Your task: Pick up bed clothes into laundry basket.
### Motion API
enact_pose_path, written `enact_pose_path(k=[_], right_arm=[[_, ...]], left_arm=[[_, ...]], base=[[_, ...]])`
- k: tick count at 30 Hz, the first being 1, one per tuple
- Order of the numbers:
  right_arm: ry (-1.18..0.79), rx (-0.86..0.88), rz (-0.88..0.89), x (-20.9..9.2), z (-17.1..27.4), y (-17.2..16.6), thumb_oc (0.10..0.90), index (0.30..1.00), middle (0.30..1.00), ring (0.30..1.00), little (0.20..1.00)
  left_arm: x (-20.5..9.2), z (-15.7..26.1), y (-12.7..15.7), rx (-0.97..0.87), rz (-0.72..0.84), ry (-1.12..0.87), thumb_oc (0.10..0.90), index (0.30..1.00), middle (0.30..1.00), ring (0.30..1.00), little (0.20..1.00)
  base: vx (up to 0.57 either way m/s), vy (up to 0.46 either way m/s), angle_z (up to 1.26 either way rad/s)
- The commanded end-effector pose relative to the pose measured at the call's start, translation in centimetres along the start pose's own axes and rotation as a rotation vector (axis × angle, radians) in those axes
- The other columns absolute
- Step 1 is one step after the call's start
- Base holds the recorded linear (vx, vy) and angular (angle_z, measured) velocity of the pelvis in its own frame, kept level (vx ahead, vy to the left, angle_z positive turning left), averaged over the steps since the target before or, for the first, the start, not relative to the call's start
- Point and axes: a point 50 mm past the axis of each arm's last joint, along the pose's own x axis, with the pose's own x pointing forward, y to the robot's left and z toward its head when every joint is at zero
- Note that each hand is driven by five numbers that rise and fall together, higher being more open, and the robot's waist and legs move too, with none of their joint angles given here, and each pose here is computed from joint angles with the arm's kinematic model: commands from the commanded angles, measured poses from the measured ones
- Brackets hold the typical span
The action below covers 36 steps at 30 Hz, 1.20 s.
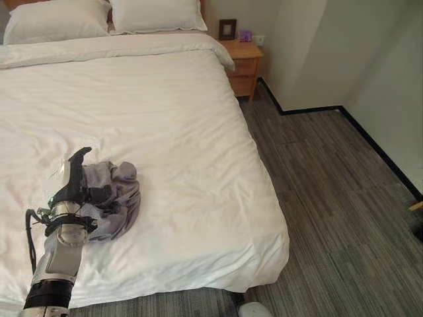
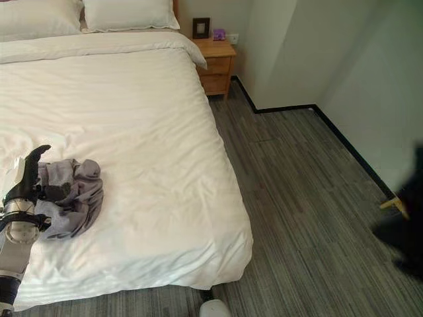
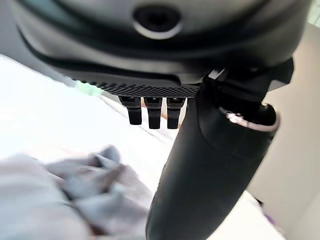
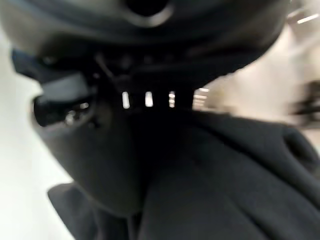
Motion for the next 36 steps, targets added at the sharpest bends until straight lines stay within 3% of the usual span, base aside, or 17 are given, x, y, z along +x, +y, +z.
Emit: enact_pose_path(k=[1, 4, 6, 7, 8, 9, 10, 12, 15, 17, 23, 25, 28, 31, 34, 35, 36], right_arm=[[-0.127, 0.009, -0.148, 1.7, 3.6, -3.3, 0.4, 0.3, 0.3, 0.3, 0.3], [-0.107, 0.03, -0.085, 1.5, 3.4, -1.6, 0.4, 0.3, 0.3, 0.3, 0.3], [-0.135, 0.063, -0.057, 1.3, 4.2, -0.9, 0.4, 0.3, 0.3, 0.3, 0.3], [-0.151, 0.076, -0.047, 1.3, 4.7, -0.6, 0.4, 0.3, 0.3, 0.3, 0.3], [-0.149, 0.078, -0.048, 1.3, 4.7, -0.6, 0.4, 0.3, 0.3, 0.3, 0.3], [-0.219, 0.112, -0.013, 1.1, 6.2, -0.1, 0.4, 0.3, 0.3, 0.3, 0.3], [-0.266, 0.121, -0.008, 1.0, 7.2, -0.2, 0.4, 0.3, 0.3, 0.3, 0.3], [-0.342, 0.136, 0.012, 0.8, 8.7, -0.2, 0.4, 0.3, 0.3, 0.3, 0.3], [-0.397, 0.155, 0.027, 0.3, 9.7, 0.1, 0.4, 0.3, 0.3, 0.3, 0.3], [-0.474, 0.164, 0.039, -0.4, 10.9, 0.0, 0.4, 0.3, 0.3, 0.3, 0.3], [-0.577, 0.193, 0.009, -1.5, 12.5, -1.0, 0.4, 0.3, 0.3, 0.3, 0.3], [-0.567, 0.196, 0.001, -1.5, 12.2, -1.1, 0.4, 0.3, 0.3, 0.3, 0.3], [-0.549, 0.204, -0.01, -1.4, 11.9, -1.2, 0.4, 0.3, 0.3, 0.3, 0.3], [-0.572, 0.223, -0.037, -1.6, 12.1, -1.5, 0.4, 0.3, 0.3, 0.3, 0.3], [-0.549, 0.252, -0.121, -1.6, 11.7, -2.1, 0.4, 0.3, 0.3, 0.3, 0.3], [-0.549, 0.253, -0.123, -1.7, 11.7, -2.1, 0.4, 0.3, 0.3, 0.3, 0.3], [-0.562, 0.297, -0.143, -1.9, 12.5, -1.7, 0.4, 0.3, 0.3, 0.3, 0.3]], left_arm=[[2.7, 1.6, 6.1, 0.117, 0.198, -0.081, 0.8, 0.9, 0.9, 0.9, 0.9], [3.3, -0.9, 4.0, 0.173, 0.047, 0.06, 0.8, 0.9, 0.9, 0.9, 0.9], [2.8, -3.0, 0.4, 0.166, -0.12, 0.176, 0.8, 0.9, 0.9, 0.9, 0.9], [2.5, -3.9, -1.1, 0.148, -0.182, 0.226, 0.748, 0.822, 0.822, 0.822, 0.822], [2.6, -3.8, -1.1, 0.146, -0.181, 0.223, 0.728, 0.792, 0.792, 0.792, 0.792], [1.3, -5.7, -4.2, 0.196, -0.309, 0.327, 0.692, 0.738, 0.738, 0.738, 0.738], [1.1, -5.7, -5.1, 0.205, -0.344, 0.34, 0.566, 0.549, 0.549, 0.549, 0.549], [0.6, -5.8, -6.5, 0.192, -0.378, 0.373, 0.511, 0.467, 0.467, 0.467, 0.467], [1.1, -4.8, -7.0, 0.176, -0.375, 0.345, 0.541, 0.512, 0.512, 0.512, 0.512], [2.2, -3.7, -6.3, 0.251, -0.359, 0.275, 0.4, 0.3, 0.3, 0.3, 0.3], [5.7, -0.9, -1.6, 0.219, -0.197, 0.166, 0.4, 0.3, 0.3, 0.3, 0.3], [8.3, 4.8, 2.3, 0.17, -0.016, -0.029, 0.4, 0.3, 0.3, 0.3, 0.3], [9.1, 9.3, 5.7, 0.15, 0.125, -0.199, 0.4, 0.3, 0.3, 0.3, 0.3], [7.4, 18.0, 11.0, 0.157, 0.378, -0.576, 0.4, 0.3, 0.3, 0.3, 0.3], [4.1, 22.8, 12.1, 0.035, 0.441, -0.847, 0.4, 0.3, 0.3, 0.3, 0.3], [4.0, 22.8, 12.2, 0.035, 0.441, -0.848, 0.4, 0.3, 0.3, 0.3, 0.3], [1.7, 25.4, 11.9, -0.098, 0.443, -1.002, 0.4, 0.3, 0.3, 0.3, 0.3]], base=[[0.0, 0.0, 0.0], [-0.02, 0.024, -0.15], [-0.04, 0.032, -0.13], [-0.03, 0.02, -0.05], [-0.02, 0.037, -0.09], [0.0, 0.037, -0.01], [0.0, 0.043, 0.05], [-0.01, 0.009, -0.02], [-0.03, 0.011, -0.04], [-0.05, 0.022, -0.02], [-0.04, 0.013, -0.2], [-0.07, 0.02, -0.06], [-0.03, 0.022, -0.04], [-0.03, 0.056, -0.02], [-0.05, 0.032, -0.01], [-0.16, -0.048, -0.07], [-0.12, -0.039, -0.1]])
